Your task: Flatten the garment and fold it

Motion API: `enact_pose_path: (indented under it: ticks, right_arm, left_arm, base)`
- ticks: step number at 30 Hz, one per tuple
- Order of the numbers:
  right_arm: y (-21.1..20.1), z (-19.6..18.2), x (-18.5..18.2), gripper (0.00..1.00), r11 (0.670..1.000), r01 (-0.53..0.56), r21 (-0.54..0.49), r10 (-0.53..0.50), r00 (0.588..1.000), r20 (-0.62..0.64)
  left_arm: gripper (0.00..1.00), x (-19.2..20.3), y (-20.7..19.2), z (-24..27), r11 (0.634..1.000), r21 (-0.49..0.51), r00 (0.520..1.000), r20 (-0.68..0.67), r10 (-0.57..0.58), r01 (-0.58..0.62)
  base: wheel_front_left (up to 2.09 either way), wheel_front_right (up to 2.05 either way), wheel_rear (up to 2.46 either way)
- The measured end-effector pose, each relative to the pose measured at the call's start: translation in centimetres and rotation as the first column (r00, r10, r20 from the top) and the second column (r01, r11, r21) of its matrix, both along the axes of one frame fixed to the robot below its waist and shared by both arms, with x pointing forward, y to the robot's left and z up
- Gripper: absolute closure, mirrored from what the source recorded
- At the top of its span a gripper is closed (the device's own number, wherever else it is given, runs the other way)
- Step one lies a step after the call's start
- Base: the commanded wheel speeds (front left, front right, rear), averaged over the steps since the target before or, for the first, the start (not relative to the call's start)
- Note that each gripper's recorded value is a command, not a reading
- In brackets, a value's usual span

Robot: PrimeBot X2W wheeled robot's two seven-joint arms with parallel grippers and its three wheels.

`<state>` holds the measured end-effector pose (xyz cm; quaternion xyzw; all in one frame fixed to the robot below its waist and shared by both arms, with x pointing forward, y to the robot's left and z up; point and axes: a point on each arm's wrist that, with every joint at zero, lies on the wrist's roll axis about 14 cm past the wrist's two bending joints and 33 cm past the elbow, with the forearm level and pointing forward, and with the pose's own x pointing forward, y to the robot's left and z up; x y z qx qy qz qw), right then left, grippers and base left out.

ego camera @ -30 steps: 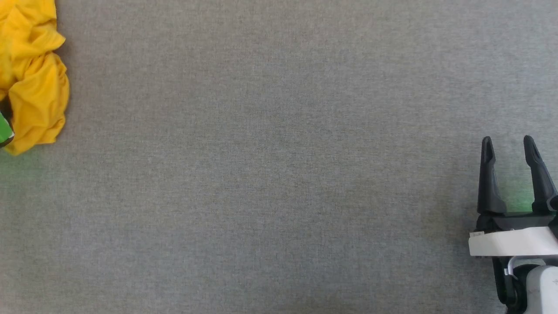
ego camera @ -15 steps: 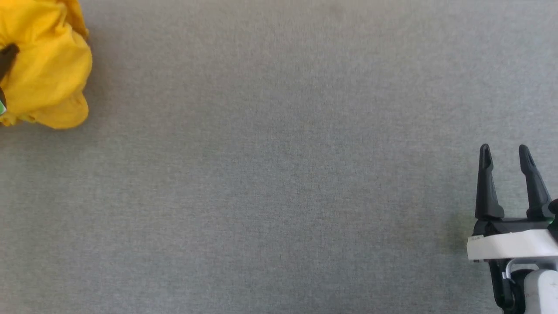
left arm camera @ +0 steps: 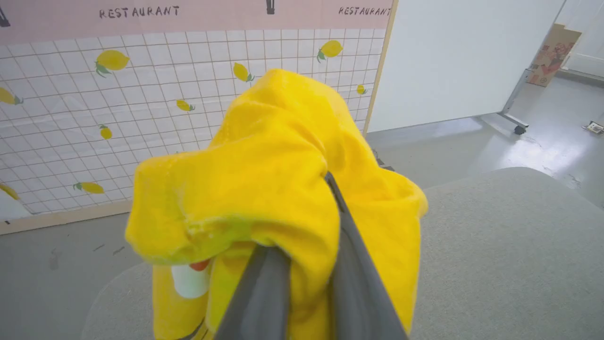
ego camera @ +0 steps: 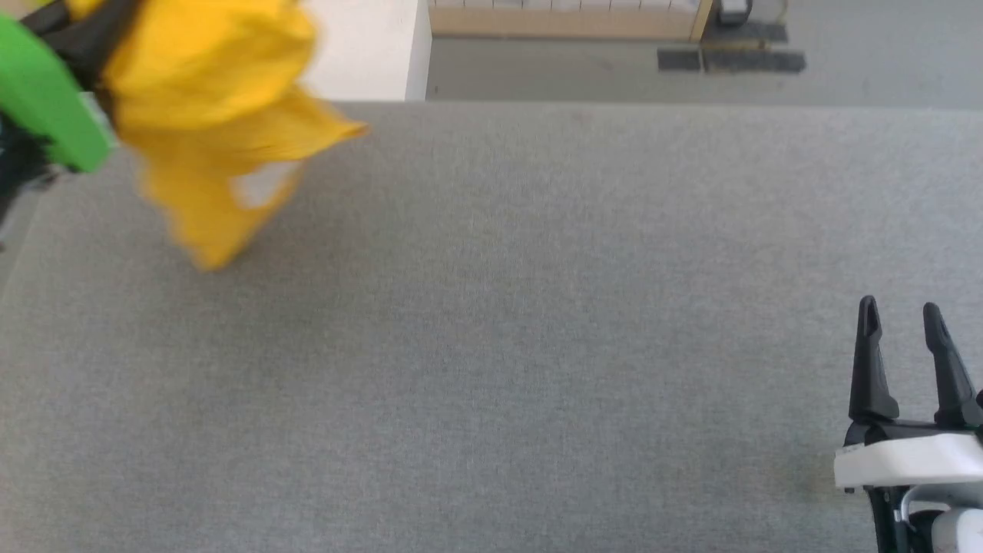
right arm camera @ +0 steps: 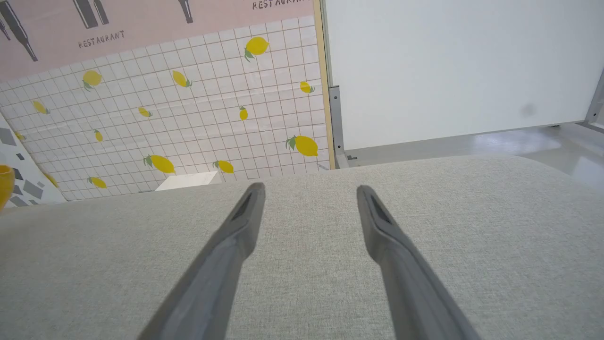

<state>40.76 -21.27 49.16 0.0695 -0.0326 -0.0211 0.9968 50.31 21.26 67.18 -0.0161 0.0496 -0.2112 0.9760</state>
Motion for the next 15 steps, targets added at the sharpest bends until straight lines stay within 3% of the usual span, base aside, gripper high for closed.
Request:
enact_pose_path:
  ticks: [7,15]
  right_arm:
    - [-0.4,1.5,-1.7,0.0,1.0,0.012,0.009,-0.012,0.999,0.035]
    - [-2.2,2.4,-3.7,0.0,0.998,0.065,0.011,-0.065,0.996,0.058]
  left_arm:
    - [1.0,-4.2,-8.6,5.4,0.969,0.002,0.959,0.146,-0.243,0.245]
    - [1.0,-9.9,-18.9,6.6,0.843,0.026,0.823,0.204,-0.53,0.537]
  base:
    - [0.0,0.0,0.0]
    - [0.0,0.0,0.0]
